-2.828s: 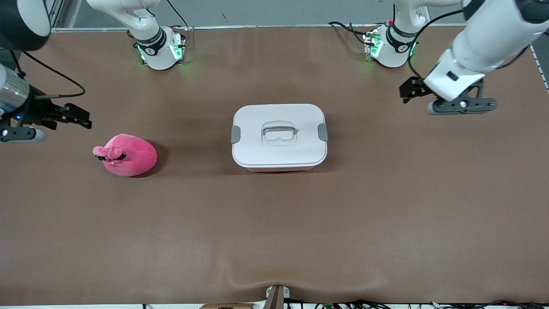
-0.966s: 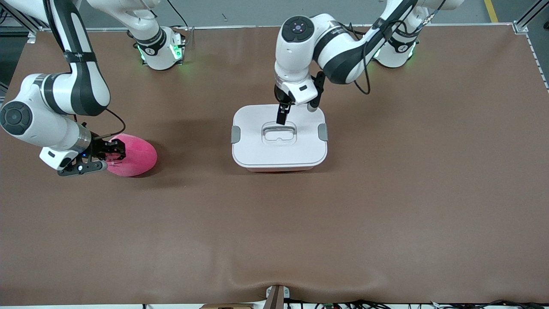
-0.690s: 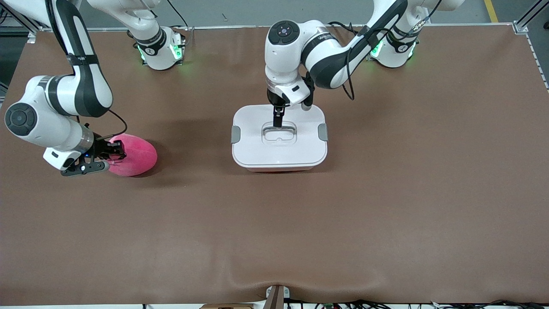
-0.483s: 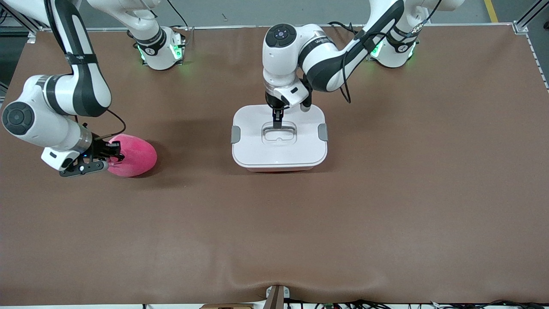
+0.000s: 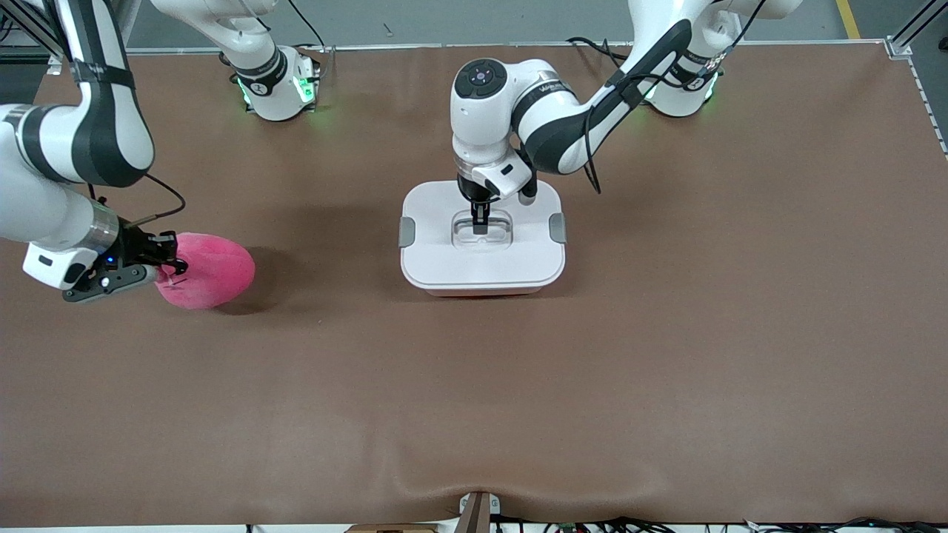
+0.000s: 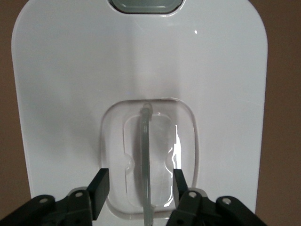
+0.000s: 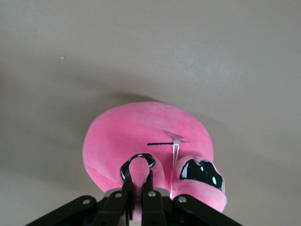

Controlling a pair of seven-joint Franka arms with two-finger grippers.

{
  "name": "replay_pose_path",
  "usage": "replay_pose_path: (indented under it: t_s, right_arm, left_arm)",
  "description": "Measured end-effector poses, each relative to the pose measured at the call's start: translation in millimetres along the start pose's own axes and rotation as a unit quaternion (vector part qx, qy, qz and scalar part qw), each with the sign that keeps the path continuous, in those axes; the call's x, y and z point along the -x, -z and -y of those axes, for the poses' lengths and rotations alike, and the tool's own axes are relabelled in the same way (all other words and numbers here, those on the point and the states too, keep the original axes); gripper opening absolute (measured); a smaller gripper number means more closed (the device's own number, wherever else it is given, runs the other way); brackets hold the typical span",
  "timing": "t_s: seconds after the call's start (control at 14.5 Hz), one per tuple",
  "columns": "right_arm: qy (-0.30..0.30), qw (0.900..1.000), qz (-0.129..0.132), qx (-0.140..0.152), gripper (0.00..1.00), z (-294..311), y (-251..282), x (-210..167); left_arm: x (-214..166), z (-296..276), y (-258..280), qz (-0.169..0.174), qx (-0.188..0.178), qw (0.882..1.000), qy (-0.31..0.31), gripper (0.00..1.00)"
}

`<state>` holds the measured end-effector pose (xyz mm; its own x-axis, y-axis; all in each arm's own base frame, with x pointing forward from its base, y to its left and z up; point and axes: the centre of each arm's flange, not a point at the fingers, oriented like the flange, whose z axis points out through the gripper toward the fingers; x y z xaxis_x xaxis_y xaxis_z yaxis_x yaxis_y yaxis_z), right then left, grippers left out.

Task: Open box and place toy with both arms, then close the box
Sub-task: 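Grasp the lid handle with the left gripper while the right gripper grasps the toy, then lift the lid with the left gripper while the right gripper lifts the toy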

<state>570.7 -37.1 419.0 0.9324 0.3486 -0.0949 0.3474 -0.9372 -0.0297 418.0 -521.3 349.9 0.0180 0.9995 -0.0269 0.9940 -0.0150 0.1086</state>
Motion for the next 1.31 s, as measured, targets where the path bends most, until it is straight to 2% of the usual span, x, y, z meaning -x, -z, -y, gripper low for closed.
replay_pose_path:
  t_s: [0.28,0.41,0.48,1.03,1.31]
  right_arm:
    - [0.041,0.999,0.026,-0.013,0.1,12,39,6]
    - [0.079,0.996,0.03,-0.016,0.1,21,59,4]
    - [0.09,0.996,0.027,-0.014,0.1,24,68,3]
    - [0.131,0.991,0.026,-0.012,0.1,60,105,-6]
    - [0.145,0.989,0.028,-0.02,0.1,79,107,-9]
  left_arm:
    - [-1,-1,-1,0.0,0.0,1.0,0.001,0.17]
    - [-1,-2,0,0.0,0.0,1.0,0.001,0.14]
    - [-1,-3,0,0.0,0.002,1.0,0.001,0.07]
    - [0,-2,0,-0.002,0.007,1.0,-0.004,0.07]
    - [0,-2,0,-0.003,0.007,1.0,-0.005,0.07]
